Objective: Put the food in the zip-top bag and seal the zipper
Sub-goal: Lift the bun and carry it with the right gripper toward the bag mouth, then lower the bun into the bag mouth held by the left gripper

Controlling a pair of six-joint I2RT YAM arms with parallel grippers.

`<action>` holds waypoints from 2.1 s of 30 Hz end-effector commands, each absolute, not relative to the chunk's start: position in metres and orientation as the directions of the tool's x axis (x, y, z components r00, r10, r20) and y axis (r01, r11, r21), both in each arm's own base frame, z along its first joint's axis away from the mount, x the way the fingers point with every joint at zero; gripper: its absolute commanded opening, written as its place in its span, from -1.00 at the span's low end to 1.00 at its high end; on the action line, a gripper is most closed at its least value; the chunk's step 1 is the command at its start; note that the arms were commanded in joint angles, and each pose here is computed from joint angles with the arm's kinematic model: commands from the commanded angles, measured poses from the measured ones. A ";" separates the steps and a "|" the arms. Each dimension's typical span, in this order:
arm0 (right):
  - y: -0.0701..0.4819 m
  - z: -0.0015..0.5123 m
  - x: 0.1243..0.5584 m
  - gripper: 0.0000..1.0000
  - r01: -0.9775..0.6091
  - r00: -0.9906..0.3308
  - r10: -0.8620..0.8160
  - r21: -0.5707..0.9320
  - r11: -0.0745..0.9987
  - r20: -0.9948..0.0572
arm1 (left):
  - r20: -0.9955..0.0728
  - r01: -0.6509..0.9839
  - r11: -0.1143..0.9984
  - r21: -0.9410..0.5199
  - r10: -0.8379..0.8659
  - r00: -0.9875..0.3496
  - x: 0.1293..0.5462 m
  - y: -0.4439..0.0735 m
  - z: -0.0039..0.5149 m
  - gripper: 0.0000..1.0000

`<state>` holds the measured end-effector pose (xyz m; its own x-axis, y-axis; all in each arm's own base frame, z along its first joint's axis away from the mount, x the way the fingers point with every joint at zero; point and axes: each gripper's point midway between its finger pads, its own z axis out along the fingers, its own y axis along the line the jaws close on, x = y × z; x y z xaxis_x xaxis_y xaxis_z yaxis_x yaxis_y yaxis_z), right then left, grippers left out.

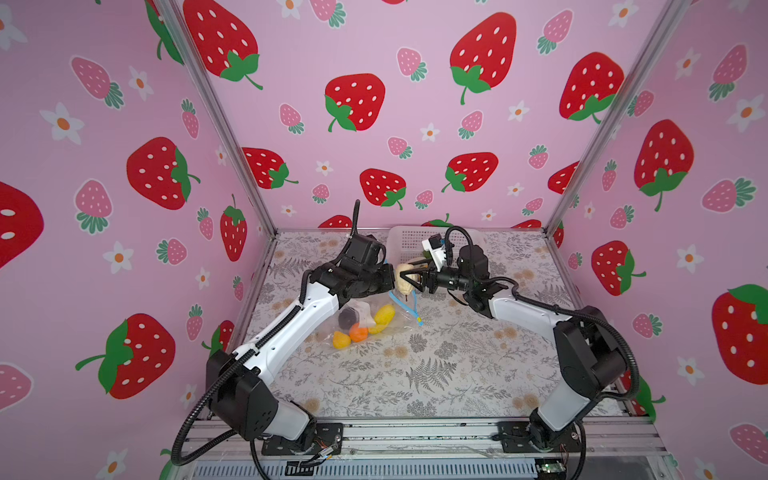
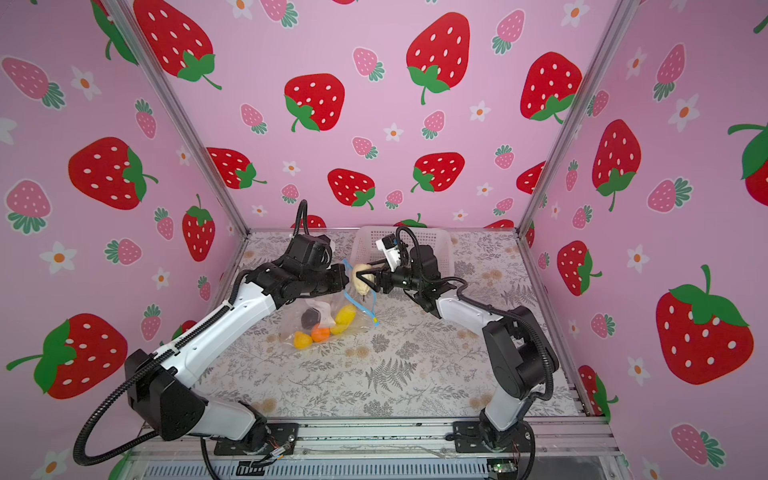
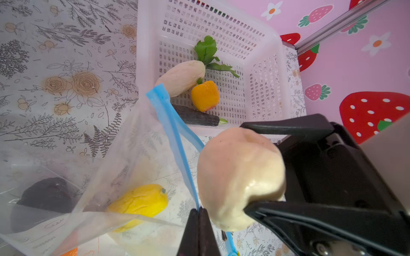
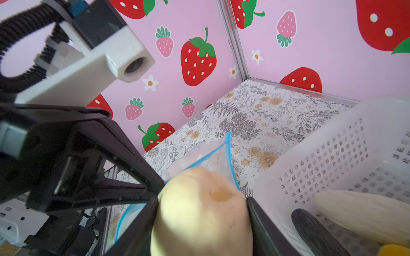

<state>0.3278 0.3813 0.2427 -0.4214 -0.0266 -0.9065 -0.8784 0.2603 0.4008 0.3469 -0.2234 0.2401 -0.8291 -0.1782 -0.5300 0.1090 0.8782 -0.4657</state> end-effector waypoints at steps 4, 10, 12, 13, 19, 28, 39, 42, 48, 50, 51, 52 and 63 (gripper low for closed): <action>0.391 0.234 0.325 0.20 -0.876 -0.439 -0.018 0.423 0.234 -0.898 | -0.550 0.118 0.861 -0.495 -0.205 -0.810 0.349 -0.225 0.263 -1.00; 0.396 0.230 0.327 0.20 -0.873 -0.445 -0.019 0.430 0.229 -0.895 | -0.553 0.122 0.857 -0.501 -0.209 -0.806 0.349 -0.226 0.265 -1.00; 0.398 0.228 0.326 0.20 -0.876 -0.445 -0.027 0.428 0.223 -0.895 | -0.553 0.125 0.854 -0.505 -0.209 -0.806 0.349 -0.227 0.267 -1.00; 0.399 0.225 0.328 0.20 -0.875 -0.446 -0.032 0.428 0.227 -0.895 | -0.555 0.126 0.852 -0.508 -0.212 -0.804 0.350 -0.228 0.267 -1.00; 0.404 0.218 0.332 0.20 -0.870 -0.461 -0.042 0.442 0.219 -0.886 | -0.553 0.130 0.845 -0.519 -0.217 -0.804 0.351 -0.231 0.269 -1.00; 0.411 0.214 0.335 0.22 -0.852 -0.497 -0.035 0.481 0.208 -0.867 | -0.545 0.147 0.827 -0.543 -0.214 -0.811 0.350 -0.238 0.272 -1.00; 0.423 0.213 0.338 0.27 -0.798 -0.572 0.014 0.561 0.223 -0.820 | -0.539 0.152 0.819 -0.554 -0.213 -0.815 0.349 -0.243 0.272 -1.00; 0.424 0.207 0.341 0.30 -0.759 -0.619 0.028 0.607 0.236 -0.785 | -0.535 0.152 0.817 -0.555 -0.211 -0.818 0.349 -0.244 0.271 -1.00; 0.430 0.203 0.337 0.37 -0.726 -0.656 0.039 0.644 0.242 -0.754 | -0.532 0.151 0.816 -0.558 -0.212 -0.820 0.348 -0.245 0.269 -1.00; 0.432 0.198 0.339 0.38 -0.711 -0.672 0.029 0.656 0.255 -0.740 | -0.534 0.152 0.816 -0.557 -0.212 -0.819 0.348 -0.244 0.270 -1.00; 0.433 0.197 0.339 0.38 -0.706 -0.677 0.024 0.658 0.261 -0.736 | -0.533 0.153 0.816 -0.558 -0.211 -0.819 0.348 -0.244 0.270 -1.00; 0.433 0.196 0.340 0.38 -0.704 -0.679 0.022 0.658 0.266 -0.734 | -0.534 0.153 0.816 -0.557 -0.211 -0.819 0.348 -0.244 0.270 -1.00; 0.439 0.186 0.341 0.55 -0.695 -0.686 -0.001 0.654 0.297 -0.728 | -0.538 0.153 0.818 -0.554 -0.212 -0.816 0.346 -0.242 0.269 -1.00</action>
